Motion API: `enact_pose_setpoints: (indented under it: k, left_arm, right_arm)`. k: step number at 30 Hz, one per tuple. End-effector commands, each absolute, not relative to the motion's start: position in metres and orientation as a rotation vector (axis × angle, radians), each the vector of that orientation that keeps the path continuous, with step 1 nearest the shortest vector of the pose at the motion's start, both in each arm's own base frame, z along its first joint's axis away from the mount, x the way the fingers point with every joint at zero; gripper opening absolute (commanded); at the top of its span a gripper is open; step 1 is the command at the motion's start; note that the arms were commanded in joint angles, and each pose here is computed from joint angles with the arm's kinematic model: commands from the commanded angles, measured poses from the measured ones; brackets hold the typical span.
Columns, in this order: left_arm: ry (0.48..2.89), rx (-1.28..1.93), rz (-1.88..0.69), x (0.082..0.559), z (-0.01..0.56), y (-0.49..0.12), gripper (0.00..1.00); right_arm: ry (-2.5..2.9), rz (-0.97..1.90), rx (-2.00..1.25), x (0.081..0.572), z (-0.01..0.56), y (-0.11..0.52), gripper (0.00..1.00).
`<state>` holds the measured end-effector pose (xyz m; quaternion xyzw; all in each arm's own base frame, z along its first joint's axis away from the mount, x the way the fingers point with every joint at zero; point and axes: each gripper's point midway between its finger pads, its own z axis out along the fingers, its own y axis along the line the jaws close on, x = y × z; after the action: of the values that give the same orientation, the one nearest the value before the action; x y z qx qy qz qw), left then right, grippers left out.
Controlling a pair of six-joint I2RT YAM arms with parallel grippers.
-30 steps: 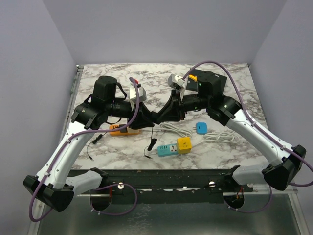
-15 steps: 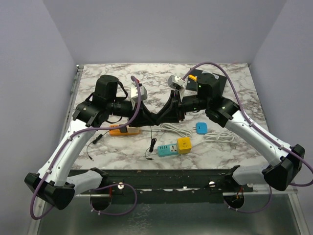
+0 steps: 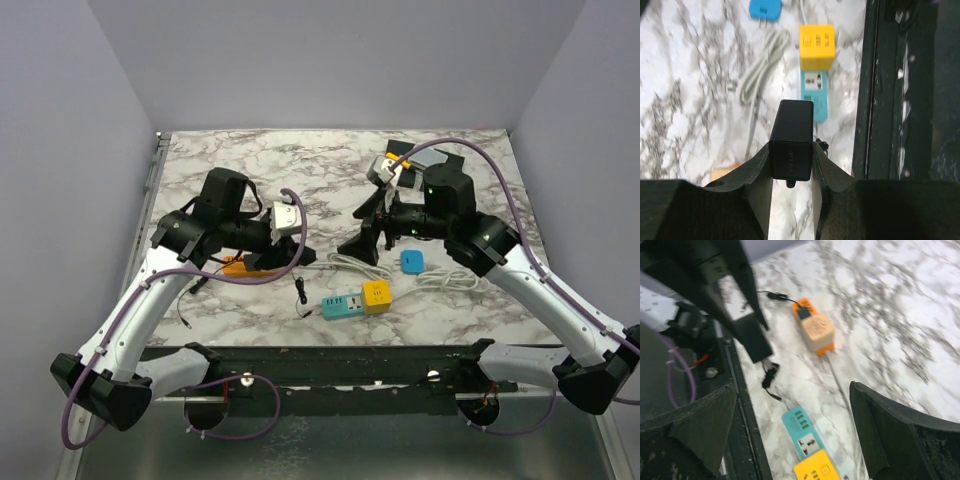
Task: Insert the plug
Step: Adjust the plug at the socket.
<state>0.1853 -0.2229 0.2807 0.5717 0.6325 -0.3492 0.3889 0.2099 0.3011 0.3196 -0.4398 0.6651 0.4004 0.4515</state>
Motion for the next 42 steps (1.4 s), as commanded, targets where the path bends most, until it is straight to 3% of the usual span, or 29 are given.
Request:
enact_pose_setpoints:
  k: [1,6,11,17,22,30,42]
  left_arm:
    - [1.723,1.722,-0.663,0.178,0.224,-0.181,0.00]
    - [1.738,1.823,-0.624,0.173,0.207,-0.169,0.00]
    - [1.773,1.820,-0.747,0.164,0.188,-0.191,0.00]
    - [1.812,1.861,-0.721,0.159,0.158,-0.218,0.00]
    - [1.789,1.837,-0.693,0.154,0.148,-0.244,0.00]
    - [1.758,1.870,-0.615,0.142,0.126,-0.288,0.00]
    - [1.821,1.847,-0.466,0.164,0.106,-0.319,0.00]
  right_arm:
    - [1.994,0.614,-0.899,0.242,0.258,0.248,1.00]
    - [2.221,0.514,-0.804,0.235,0.203,0.225,1.00]
    - [2.315,0.402,-0.582,0.245,0.167,0.208,1.00]
    - [2.471,0.257,-0.361,0.253,0.139,0.191,0.97]
    - [2.510,0.212,-0.234,0.253,0.132,0.181,0.91]
    - [2.495,0.164,-0.036,0.273,0.135,0.153,0.93]
    - [2.485,0.171,-0.004,0.282,0.130,0.140,0.93]
